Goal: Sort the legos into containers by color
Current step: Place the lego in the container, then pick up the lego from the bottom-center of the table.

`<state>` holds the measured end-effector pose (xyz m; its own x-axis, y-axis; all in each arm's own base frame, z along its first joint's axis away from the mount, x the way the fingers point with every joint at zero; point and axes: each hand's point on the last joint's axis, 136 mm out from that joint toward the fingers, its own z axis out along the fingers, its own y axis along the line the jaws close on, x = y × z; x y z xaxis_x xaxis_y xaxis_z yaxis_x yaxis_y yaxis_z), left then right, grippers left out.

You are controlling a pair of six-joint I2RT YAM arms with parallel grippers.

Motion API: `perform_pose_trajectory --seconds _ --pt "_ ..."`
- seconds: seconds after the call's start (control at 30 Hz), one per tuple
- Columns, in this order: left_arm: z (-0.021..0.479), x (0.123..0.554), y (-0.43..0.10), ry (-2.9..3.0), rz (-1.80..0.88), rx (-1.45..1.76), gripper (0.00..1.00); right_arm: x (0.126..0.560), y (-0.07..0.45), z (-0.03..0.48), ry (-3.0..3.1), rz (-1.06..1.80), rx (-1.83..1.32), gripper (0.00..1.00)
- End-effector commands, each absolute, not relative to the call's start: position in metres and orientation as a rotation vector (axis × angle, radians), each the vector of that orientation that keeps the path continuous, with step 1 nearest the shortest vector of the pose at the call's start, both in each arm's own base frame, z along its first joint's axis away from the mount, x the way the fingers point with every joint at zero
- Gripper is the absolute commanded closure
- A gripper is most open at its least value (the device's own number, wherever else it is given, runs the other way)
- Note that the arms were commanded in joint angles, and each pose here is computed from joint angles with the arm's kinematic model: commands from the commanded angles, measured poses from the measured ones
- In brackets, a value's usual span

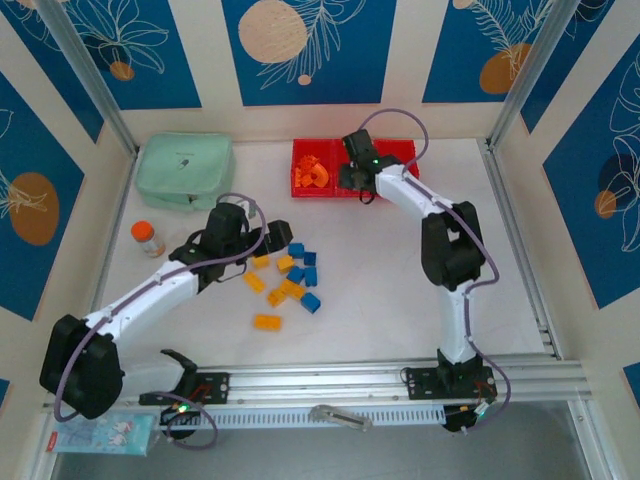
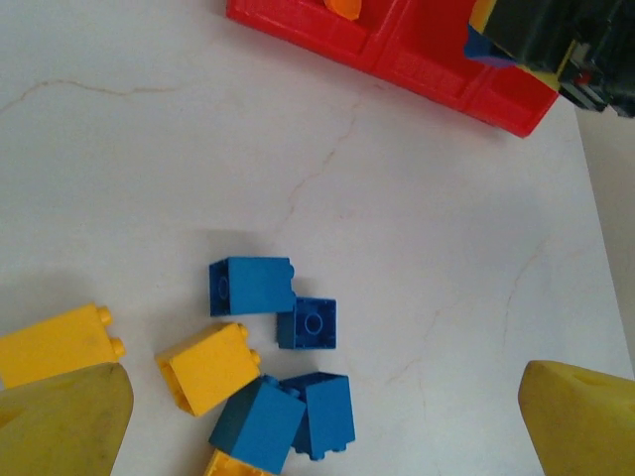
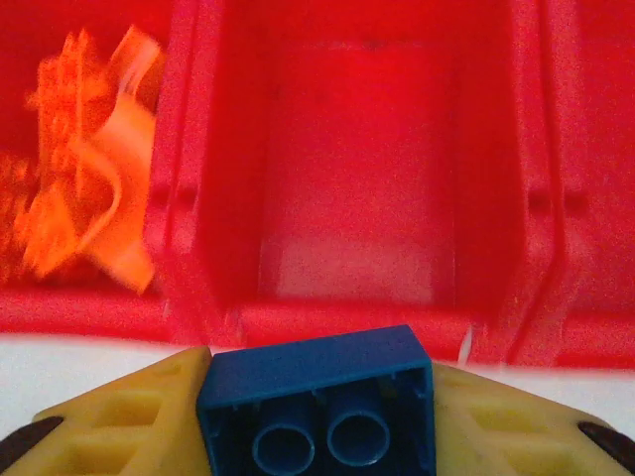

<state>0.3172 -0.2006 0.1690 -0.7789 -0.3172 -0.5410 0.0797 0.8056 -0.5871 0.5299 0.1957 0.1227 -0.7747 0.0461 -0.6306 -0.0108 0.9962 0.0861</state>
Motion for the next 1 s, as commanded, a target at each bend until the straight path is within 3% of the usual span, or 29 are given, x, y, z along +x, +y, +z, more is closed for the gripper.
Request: perform_pose_trajectory --seconds 0.0,0.13,0.4,0.6,0.97 --pt "0.188 0.335 -0.198 2.271 -0.783 -0.157 0.01 0.557 0.193 0.126 2.427 0.095 -0.01 0.52" --pt "0.194 0.342 -0.195 2.254 -0.765 -0.157 0.01 0.577 0.195 0.131 2.421 0.114 -0.023 0.38" --pt "0.205 0.334 -0.193 2.246 -0.776 -0.134 0.01 0.557 0.206 0.167 2.388 0.196 -0.063 0.28" --pt "0.203 0.31 -0.189 2.273 -0.816 -0.112 0.01 0.491 0.226 0.18 2.43 0.31 -0.11 0.26" --pt "0.181 0.252 -0.167 2.335 -0.857 -0.165 0.01 0.347 0.255 0.141 2.635 0.425 -0.232 0.22"
